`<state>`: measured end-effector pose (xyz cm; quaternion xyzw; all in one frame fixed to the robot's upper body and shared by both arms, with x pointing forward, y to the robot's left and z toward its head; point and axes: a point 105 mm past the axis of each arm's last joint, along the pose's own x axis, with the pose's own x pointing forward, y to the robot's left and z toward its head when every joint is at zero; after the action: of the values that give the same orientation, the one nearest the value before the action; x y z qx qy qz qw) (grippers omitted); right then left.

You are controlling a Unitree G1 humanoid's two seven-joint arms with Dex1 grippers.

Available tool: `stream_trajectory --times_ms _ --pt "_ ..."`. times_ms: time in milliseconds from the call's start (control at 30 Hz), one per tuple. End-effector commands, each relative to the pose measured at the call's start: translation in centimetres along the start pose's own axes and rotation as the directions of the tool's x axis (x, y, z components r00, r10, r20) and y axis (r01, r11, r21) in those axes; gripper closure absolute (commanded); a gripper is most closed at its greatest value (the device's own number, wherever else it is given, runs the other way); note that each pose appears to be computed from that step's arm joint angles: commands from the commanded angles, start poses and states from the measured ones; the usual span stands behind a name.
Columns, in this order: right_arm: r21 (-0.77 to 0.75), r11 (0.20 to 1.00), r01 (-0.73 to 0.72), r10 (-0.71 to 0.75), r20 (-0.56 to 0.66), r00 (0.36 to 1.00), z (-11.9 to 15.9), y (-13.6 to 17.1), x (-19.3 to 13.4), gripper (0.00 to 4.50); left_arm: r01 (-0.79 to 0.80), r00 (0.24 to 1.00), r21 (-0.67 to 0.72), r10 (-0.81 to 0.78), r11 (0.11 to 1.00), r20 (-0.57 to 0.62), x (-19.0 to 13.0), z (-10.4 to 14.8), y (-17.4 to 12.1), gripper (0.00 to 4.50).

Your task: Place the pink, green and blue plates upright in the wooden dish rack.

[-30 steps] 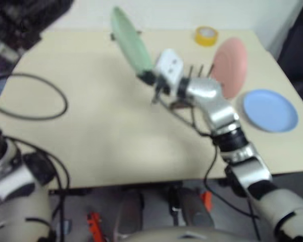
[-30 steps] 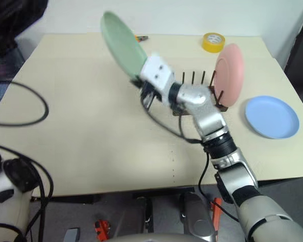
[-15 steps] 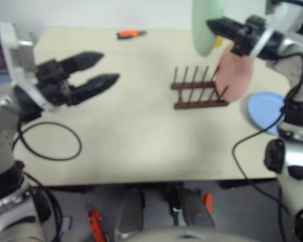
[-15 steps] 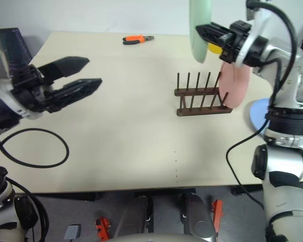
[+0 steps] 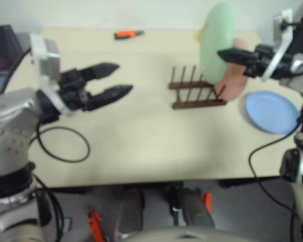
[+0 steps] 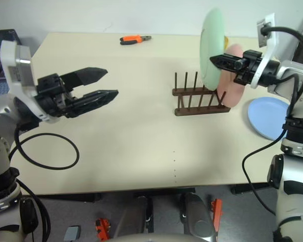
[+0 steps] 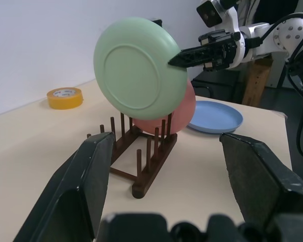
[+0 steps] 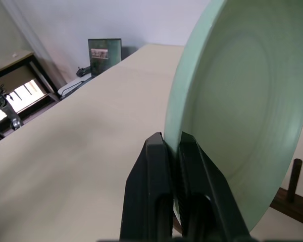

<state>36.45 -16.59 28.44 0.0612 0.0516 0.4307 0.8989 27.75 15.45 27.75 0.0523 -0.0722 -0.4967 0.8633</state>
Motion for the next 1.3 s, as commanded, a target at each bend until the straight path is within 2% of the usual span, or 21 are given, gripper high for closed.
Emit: stream_trajectory --times_ms 33,1000,1100,1300 --pt "-0.061 0.998 -0.017 0.019 0.02 1.0 1.0 0.5 -0.5 4.5 0.019 1.0 0.048 -0.021 0.999 0.023 -0.1 1.1 -0.6 0.85" --pt "-0.071 0.996 0.047 -0.05 -0.04 0.998 -0.7 -2.3 -0.8 4.5 0.002 1.0 0.054 -0.002 0.999 -0.003 -0.3 0.7 -0.7 0.85" --pt "-0.059 0.997 0.041 -0.043 -0.037 0.998 -0.7 -2.3 -0.8 3.76 0.003 1.0 0.056 -0.003 0.998 -0.005 -0.3 0.7 -0.7 0.79" --pt "-0.099 0.994 0.039 -0.041 -0.023 0.999 0.0 -2.0 -1.0 1.7 0.006 1.0 0.059 -0.005 0.998 -0.01 -0.3 0.7 -0.8 0.79"
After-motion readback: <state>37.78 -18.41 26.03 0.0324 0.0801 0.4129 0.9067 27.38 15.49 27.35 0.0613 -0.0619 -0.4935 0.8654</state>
